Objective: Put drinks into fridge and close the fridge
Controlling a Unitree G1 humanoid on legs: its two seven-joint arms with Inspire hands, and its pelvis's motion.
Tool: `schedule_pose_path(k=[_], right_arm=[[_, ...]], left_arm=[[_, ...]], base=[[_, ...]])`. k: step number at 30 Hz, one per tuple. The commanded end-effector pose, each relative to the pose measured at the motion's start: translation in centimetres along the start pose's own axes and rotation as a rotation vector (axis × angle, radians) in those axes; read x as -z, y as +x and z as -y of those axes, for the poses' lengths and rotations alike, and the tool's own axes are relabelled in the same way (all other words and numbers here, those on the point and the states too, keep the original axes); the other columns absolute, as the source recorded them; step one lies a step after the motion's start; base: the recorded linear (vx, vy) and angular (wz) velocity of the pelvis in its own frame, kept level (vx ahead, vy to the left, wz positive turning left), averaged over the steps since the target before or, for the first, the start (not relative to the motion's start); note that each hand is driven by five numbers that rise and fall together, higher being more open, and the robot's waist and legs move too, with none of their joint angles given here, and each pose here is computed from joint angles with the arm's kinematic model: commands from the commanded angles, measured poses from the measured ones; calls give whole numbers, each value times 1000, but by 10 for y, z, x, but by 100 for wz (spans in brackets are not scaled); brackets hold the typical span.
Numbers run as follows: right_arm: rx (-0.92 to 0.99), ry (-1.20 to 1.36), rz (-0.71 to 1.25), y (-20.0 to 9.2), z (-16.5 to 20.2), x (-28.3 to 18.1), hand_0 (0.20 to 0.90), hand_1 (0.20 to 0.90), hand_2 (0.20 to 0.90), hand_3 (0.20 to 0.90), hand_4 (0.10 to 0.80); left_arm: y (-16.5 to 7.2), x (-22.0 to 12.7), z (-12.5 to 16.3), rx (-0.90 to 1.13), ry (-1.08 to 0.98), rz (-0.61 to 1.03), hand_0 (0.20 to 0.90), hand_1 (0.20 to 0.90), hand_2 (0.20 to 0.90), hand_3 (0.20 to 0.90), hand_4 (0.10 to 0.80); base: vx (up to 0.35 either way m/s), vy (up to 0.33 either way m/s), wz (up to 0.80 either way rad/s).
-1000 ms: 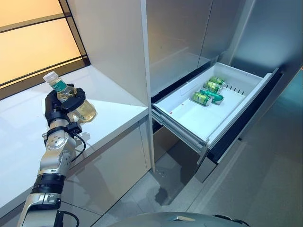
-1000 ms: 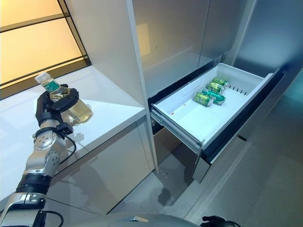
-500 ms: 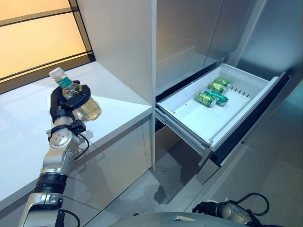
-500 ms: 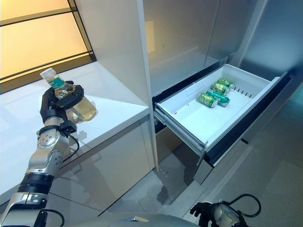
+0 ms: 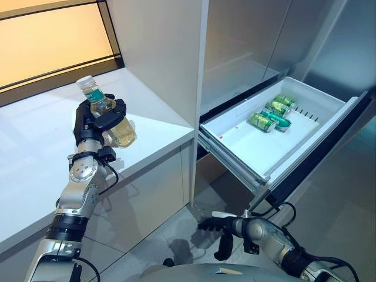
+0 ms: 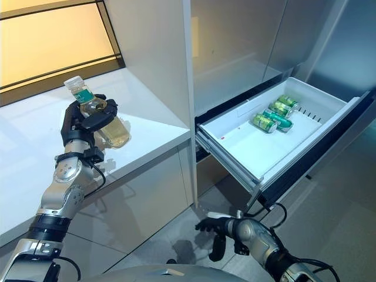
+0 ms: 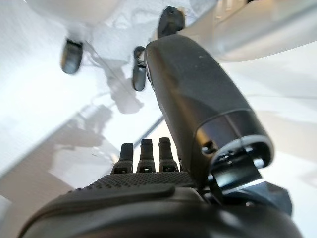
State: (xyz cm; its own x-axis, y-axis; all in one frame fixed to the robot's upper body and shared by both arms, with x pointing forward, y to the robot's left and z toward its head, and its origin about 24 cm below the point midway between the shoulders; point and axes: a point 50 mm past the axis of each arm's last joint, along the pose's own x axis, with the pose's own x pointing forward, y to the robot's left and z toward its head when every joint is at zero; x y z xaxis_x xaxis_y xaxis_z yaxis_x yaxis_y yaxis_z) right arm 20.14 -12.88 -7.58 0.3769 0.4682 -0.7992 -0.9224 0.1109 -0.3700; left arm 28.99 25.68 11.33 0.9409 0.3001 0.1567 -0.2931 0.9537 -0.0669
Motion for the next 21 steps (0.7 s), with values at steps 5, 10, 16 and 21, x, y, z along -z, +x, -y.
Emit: schedule_pose_path(k=[5, 10, 16, 21], right_arm=[[112, -175, 220, -29, 73, -53, 900, 900, 900, 900, 800], [54, -136, 321, -19, 47, -53, 900, 900, 900, 900, 800], [116, -177, 472, -34, 58, -97, 900, 900, 900, 900, 800], [187, -187, 627, -66, 84, -128, 900, 900, 900, 900, 800]], left_arm=[[19, -113, 48, 184, -61, 530, 300, 300, 300, 200, 100], [12, -120, 48, 226, -71, 593, 300, 300, 300, 200, 100], [7, -147, 53, 273, -79, 680, 300, 300, 300, 200, 100], [-8, -158, 59, 362, -93, 742, 300, 300, 300, 200, 100]], base=[[-23, 13, 2], [-49, 30, 0], [-24, 7, 0], [0, 0, 0]])
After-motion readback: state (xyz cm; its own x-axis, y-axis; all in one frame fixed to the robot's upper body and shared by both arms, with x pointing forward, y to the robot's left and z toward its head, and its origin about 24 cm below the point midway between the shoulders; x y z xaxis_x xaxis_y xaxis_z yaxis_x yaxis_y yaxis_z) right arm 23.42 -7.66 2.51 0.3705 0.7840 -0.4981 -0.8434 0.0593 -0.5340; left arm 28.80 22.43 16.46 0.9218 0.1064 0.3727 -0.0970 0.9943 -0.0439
